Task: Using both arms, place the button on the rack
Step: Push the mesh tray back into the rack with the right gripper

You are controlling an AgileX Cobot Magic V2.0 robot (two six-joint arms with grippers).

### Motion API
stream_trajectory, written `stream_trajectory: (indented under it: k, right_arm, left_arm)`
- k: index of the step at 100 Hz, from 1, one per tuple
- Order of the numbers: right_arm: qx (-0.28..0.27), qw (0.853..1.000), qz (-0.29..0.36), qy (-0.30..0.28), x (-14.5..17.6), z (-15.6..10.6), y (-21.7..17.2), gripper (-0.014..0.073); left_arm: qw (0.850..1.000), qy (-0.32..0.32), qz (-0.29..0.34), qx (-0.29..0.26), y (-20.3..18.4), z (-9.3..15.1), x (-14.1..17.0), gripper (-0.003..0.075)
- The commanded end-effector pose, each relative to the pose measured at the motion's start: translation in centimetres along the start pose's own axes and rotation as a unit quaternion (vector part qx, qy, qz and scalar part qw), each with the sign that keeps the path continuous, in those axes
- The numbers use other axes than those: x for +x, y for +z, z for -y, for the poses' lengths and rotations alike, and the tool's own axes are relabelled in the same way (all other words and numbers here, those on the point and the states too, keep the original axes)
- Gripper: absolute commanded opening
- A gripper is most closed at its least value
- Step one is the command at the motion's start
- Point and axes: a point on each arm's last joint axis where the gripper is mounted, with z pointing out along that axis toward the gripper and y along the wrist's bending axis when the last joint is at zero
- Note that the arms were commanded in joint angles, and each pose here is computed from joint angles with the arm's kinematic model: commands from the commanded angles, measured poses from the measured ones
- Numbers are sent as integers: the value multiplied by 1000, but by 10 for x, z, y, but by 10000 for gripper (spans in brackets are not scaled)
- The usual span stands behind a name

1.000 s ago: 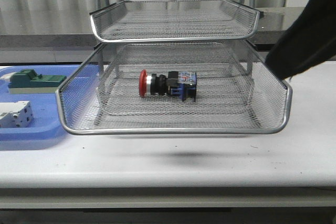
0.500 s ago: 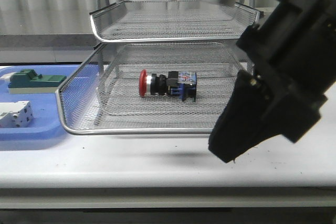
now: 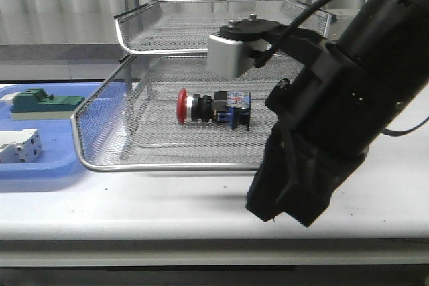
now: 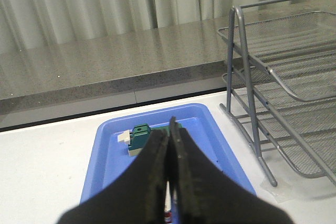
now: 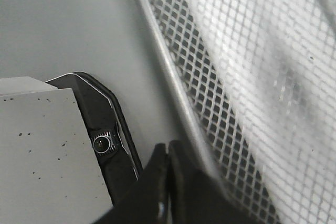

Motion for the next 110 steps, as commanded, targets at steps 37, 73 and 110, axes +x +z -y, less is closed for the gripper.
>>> stream_trajectory:
  k: [37,73,110]
  right_arm:
    - [94,994,57,-29,-32,39,-11,-69]
    - [136,989,57,-6,-39,93,-17,-69]
    - [77,996,32,36,-37,81,-23,-61]
  left_arm:
    - [999,-12,51,-15,-1,-4,-16,-20]
    - [999,-12,51,-15,-1,-4,-16,-20]
    - [999,-12,51,-15,-1,-4,-16,-20]
